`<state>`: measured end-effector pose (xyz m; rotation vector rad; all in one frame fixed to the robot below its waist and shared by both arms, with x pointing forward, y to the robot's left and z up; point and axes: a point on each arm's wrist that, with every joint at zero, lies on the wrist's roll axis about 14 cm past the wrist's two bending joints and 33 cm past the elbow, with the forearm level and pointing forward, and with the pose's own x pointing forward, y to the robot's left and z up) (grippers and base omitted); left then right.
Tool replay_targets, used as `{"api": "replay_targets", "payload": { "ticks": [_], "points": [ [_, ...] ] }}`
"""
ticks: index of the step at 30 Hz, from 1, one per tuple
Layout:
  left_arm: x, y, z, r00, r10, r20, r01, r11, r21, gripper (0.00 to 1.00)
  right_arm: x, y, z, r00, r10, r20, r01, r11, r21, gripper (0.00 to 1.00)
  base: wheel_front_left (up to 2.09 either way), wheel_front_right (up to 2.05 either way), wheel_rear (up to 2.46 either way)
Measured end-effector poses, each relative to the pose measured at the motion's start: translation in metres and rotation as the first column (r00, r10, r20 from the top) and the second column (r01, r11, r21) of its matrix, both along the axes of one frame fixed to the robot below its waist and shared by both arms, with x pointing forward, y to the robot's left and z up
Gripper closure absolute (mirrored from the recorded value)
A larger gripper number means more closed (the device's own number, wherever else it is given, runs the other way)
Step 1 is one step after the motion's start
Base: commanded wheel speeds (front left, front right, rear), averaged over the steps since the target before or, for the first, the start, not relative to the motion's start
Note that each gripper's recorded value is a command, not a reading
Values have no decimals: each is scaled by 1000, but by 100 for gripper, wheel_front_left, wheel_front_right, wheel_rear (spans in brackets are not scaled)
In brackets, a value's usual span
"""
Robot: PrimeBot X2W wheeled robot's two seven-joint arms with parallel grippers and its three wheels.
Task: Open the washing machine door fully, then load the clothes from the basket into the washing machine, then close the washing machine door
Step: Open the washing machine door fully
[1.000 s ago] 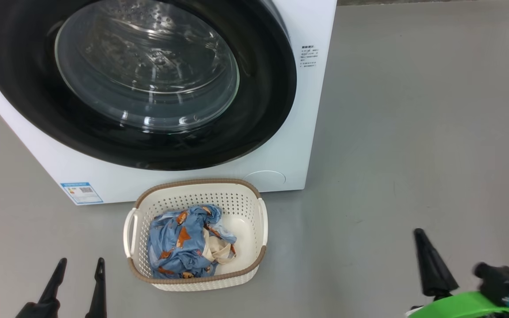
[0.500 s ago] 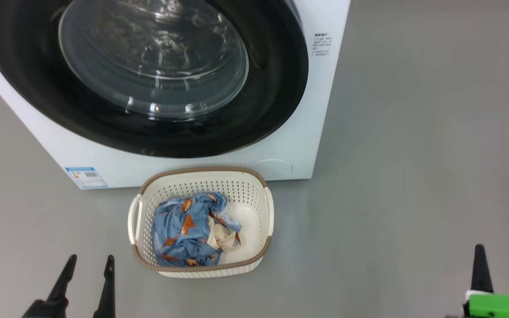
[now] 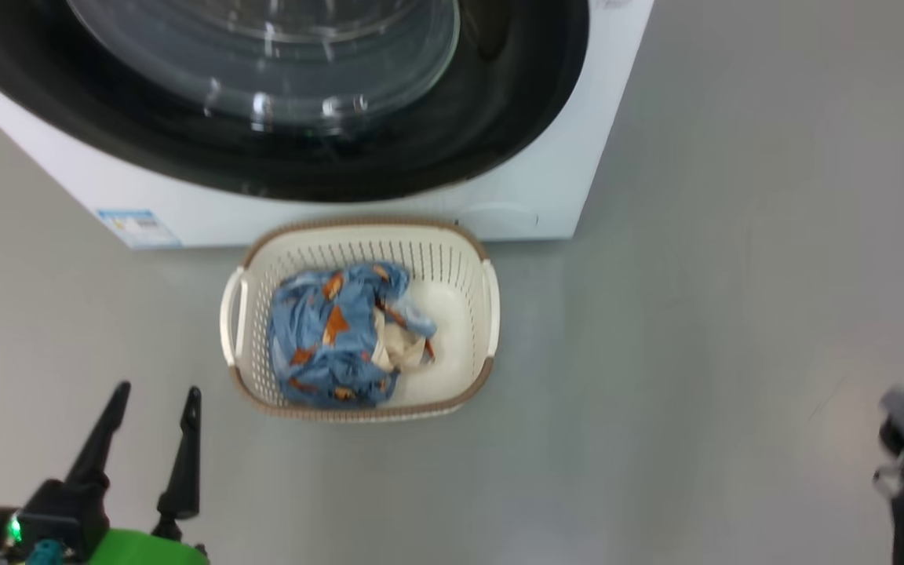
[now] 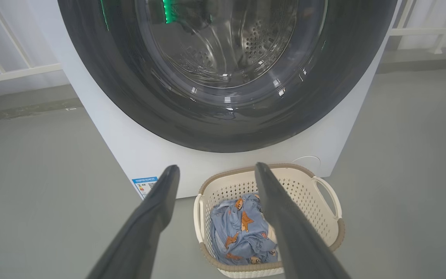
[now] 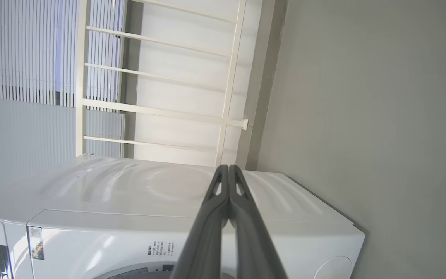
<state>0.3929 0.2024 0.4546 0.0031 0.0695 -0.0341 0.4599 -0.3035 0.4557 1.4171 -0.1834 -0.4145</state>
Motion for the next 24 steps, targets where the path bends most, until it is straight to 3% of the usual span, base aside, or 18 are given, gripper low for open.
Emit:
{"api": "replay_targets", "payload": {
  "ticks": [7, 15, 24],
  "points": [
    [10, 9, -24, 998, 6, -61, -5, 1000, 24, 0, 65, 25, 23, 980, 174, 93, -173, 985, -15, 100, 0, 0, 0],
    [13, 17, -61, 986, 6, -164, 2, 999, 52, 0, 127, 60, 51, 923, 332, 193, -323, 943, -78, 100, 0, 0, 0],
    [22, 24, -80, 979, 13, -204, 2, 997, 71, 0, 167, 121, 59, 826, 526, 203, -496, 849, -181, 100, 0, 0, 0]
  ]
}}
